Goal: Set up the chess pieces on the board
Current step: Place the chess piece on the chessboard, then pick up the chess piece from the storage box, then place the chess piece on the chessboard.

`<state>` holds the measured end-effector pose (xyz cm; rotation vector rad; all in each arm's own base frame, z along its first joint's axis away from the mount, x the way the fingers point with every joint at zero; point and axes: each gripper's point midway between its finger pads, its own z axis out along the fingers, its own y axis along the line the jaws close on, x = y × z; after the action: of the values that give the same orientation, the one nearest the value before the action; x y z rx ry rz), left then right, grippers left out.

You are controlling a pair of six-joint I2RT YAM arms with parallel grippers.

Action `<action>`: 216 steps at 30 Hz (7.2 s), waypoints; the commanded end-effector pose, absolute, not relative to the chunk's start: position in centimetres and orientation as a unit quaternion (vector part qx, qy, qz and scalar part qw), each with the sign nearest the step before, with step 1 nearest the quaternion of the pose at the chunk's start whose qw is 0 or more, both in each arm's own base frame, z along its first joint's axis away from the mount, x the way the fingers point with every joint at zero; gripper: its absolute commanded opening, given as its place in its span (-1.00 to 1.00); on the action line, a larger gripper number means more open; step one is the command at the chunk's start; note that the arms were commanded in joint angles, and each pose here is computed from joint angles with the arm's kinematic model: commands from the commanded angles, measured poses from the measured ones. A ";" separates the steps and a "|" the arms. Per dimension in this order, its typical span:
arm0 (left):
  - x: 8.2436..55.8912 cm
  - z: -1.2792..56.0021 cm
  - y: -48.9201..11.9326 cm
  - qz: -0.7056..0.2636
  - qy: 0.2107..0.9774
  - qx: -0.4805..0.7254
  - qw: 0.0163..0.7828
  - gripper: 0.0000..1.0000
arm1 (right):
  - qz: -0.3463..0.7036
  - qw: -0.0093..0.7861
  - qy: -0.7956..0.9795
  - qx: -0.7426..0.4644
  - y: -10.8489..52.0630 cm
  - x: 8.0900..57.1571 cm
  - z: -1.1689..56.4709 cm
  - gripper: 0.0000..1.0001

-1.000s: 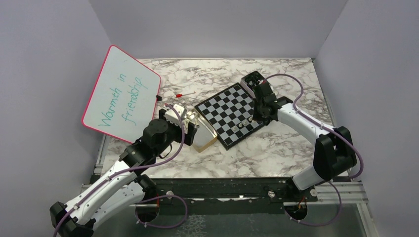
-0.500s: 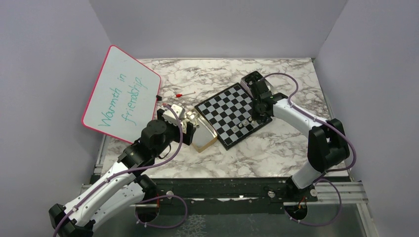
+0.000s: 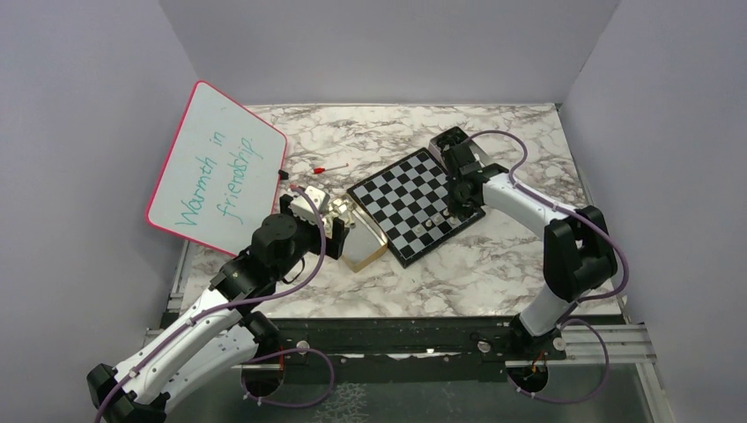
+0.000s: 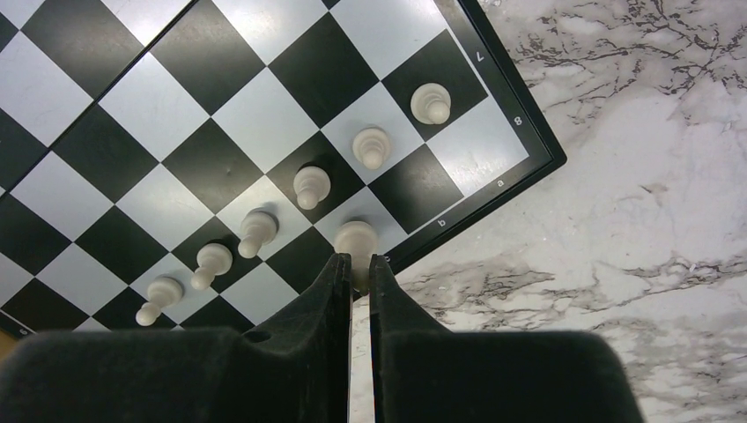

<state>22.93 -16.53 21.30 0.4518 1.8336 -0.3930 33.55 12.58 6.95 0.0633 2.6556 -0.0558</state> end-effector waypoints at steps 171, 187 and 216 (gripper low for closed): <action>19.6 20.1 -26.4 -0.392 0.602 0.474 0.510 -0.79 | 0.549 0.171 0.808 -0.129 29.9 23.1 22.0 -0.08; 19.1 19.5 -26.7 -0.404 0.603 0.482 0.491 -0.82 | 0.564 0.139 0.800 -0.153 32.7 22.2 21.4 0.04; 20.0 19.3 -26.2 -0.381 0.620 0.469 0.500 -0.24 | 0.530 0.160 0.821 -0.140 33.3 22.4 19.9 -0.61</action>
<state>19.61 -26.40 18.42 1.1475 1.5212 -0.9575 21.52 33.36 19.01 -0.4053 2.4031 1.5808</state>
